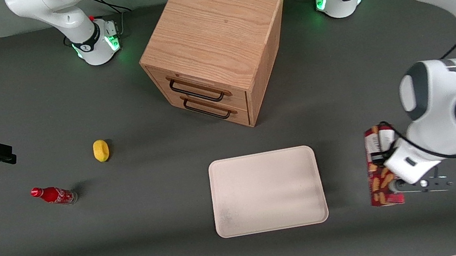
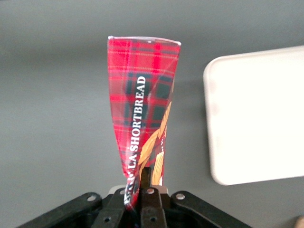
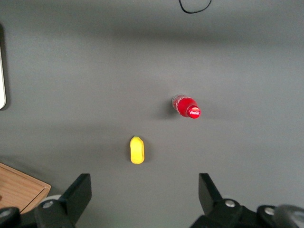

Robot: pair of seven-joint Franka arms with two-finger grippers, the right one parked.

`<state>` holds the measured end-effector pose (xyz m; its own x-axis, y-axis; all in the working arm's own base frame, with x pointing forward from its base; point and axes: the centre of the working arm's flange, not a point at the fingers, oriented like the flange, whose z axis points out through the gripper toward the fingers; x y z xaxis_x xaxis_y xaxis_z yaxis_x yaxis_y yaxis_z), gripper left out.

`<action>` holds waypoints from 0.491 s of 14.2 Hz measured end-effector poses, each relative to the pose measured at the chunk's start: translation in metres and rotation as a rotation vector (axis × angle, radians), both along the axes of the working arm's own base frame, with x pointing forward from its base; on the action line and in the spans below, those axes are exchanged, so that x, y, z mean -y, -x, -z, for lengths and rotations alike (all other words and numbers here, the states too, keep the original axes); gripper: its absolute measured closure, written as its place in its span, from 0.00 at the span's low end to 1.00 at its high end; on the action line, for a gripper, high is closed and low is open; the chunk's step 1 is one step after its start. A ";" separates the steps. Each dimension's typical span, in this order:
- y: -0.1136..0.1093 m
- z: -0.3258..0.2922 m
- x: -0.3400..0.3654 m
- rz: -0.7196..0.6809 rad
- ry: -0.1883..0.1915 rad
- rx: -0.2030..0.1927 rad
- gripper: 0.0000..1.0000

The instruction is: Place red cookie box on tray

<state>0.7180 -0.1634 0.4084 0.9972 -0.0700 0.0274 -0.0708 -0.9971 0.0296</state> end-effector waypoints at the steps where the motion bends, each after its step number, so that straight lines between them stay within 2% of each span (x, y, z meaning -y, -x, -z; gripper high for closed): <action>1: 0.004 0.004 0.027 -0.038 0.010 -0.002 0.96; 4: 0.012 0.042 0.102 -0.096 0.034 0.016 0.96; 7: 0.016 0.114 0.141 -0.127 0.034 0.026 0.96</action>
